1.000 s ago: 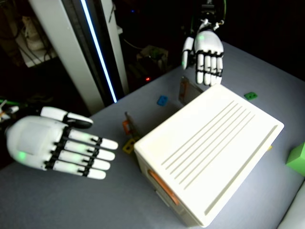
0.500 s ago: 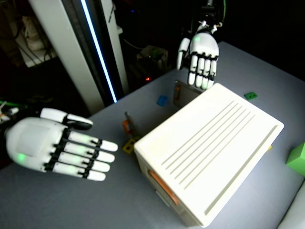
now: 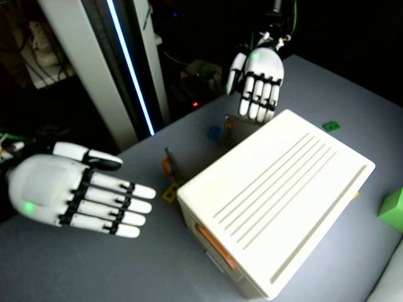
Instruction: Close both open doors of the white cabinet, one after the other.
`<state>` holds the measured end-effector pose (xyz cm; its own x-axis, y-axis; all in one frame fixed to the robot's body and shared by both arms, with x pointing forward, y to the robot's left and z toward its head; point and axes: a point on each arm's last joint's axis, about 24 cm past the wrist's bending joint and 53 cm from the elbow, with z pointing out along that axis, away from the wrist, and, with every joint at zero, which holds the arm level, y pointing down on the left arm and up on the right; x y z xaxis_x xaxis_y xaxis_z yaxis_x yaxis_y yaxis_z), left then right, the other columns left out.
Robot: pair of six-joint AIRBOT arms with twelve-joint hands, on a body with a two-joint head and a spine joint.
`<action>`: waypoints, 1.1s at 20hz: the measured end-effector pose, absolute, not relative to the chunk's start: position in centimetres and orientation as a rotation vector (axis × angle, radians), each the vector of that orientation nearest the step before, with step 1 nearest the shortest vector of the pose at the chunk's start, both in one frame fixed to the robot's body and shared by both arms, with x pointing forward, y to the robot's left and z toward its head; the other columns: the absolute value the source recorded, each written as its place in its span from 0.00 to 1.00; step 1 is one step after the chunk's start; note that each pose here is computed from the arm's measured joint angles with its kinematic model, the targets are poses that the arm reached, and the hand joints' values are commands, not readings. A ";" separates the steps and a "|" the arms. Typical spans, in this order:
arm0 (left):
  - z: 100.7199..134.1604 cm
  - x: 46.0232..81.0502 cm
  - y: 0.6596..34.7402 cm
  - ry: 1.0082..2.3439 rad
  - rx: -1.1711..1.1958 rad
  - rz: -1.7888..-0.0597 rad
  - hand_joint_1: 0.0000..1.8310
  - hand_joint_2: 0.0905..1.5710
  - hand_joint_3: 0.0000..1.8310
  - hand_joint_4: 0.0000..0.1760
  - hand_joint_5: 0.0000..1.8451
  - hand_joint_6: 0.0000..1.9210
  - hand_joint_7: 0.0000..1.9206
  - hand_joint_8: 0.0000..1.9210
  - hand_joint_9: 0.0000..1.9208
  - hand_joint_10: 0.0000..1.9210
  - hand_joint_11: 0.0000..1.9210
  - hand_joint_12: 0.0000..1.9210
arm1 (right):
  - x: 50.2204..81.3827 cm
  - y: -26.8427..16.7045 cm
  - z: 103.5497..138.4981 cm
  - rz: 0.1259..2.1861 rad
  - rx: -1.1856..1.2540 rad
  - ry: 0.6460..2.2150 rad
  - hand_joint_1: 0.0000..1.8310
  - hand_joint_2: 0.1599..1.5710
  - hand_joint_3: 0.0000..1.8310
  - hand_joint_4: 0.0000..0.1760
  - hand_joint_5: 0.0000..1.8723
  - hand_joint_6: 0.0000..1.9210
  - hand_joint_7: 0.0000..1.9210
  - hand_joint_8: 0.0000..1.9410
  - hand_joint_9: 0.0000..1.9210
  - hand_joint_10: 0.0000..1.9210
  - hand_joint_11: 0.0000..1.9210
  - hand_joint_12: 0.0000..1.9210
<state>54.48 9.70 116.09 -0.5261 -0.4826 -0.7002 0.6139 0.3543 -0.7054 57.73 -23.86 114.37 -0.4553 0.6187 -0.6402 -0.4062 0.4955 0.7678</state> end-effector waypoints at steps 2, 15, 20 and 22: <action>116.4 54.4 9.3 1.609 0.138 -1.388 0.00 1.00 0.10 0.00 0.00 0.00 0.00 0.00 0.04 0.00 0.00 0.18 | 57.7 -23.8 114.3 1.193 0.183 1.668 0.00 0.95 0.00 0.02 0.04 0.00 0.05 0.00 0.06 0.00 0.09 0.01; 116.1 54.9 6.5 1.628 0.229 -1.425 0.00 1.00 0.17 0.00 0.05 0.00 0.05 0.00 0.07 0.00 0.00 0.26 | 57.7 -23.8 114.2 1.197 0.190 1.669 0.00 0.95 0.00 0.15 0.04 0.00 0.05 0.00 0.06 0.00 0.10 0.00; 116.4 54.9 5.5 1.607 0.246 -1.444 0.02 1.00 0.15 0.00 0.05 0.00 0.04 0.00 0.06 0.00 0.00 0.24 | 57.6 -23.7 114.1 1.202 0.187 1.673 0.00 0.97 0.00 0.10 0.04 0.00 0.05 0.00 0.05 0.00 0.07 0.00; 116.4 55.2 5.4 1.611 0.243 -1.438 0.05 1.00 0.14 0.00 0.06 0.00 0.05 0.00 0.07 0.00 0.00 0.25 | 57.6 -23.7 114.1 1.203 0.186 1.673 0.00 0.96 0.00 0.17 0.04 0.00 0.05 0.00 0.05 0.00 0.06 0.00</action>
<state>55.21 5.41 116.39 -0.5472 -0.4151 -0.7268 0.6753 0.2941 -0.6764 57.61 -23.65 114.13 -0.4659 0.6184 -0.6329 -0.4032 0.4883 0.7740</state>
